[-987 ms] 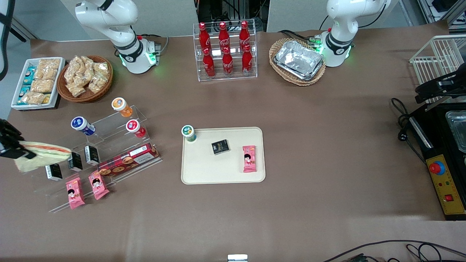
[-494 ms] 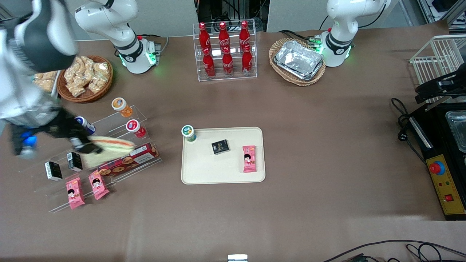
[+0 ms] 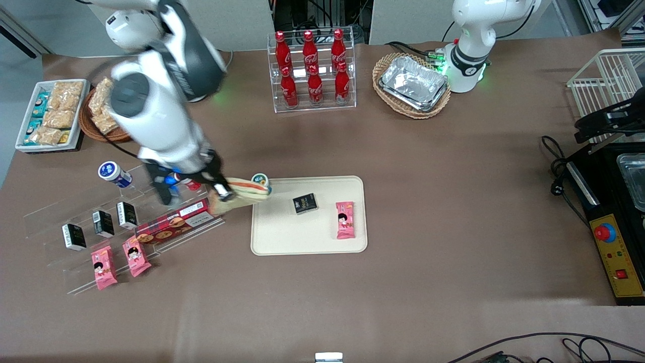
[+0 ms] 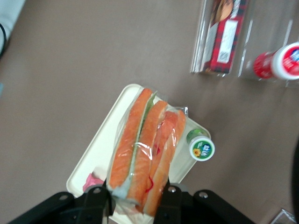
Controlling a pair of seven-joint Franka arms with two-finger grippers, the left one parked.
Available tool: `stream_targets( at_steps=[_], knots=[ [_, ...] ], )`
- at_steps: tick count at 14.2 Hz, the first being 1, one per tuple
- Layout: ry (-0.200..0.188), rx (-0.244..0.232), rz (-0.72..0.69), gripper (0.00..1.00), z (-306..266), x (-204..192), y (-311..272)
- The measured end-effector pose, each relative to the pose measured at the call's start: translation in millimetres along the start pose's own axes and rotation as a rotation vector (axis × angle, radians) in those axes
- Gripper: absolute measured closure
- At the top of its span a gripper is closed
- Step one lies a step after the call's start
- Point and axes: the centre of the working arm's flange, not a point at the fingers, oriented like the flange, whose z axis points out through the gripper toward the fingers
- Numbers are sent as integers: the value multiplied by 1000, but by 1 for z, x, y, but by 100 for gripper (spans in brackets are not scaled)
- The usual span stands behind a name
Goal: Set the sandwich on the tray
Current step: 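Carry the held sandwich over to the white tray, then lower the sandwich onto the tray and open the right gripper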
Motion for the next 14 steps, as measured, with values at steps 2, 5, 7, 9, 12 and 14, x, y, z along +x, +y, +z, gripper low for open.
stream_targets(
  at_steps=[2, 5, 7, 9, 12, 14],
  knots=[
    [18, -11, -26, 62, 43, -24, -18],
    [48, -6, 2, 62, 105, -34, -37],
    [65, 0, 38, 62, 138, -34, -44],
    [78, 12, 92, 62, 167, -37, -48],
    [95, 34, 157, 62, 209, -44, -53],
    [105, 38, 164, 61, 233, -47, -53]
  ],
)
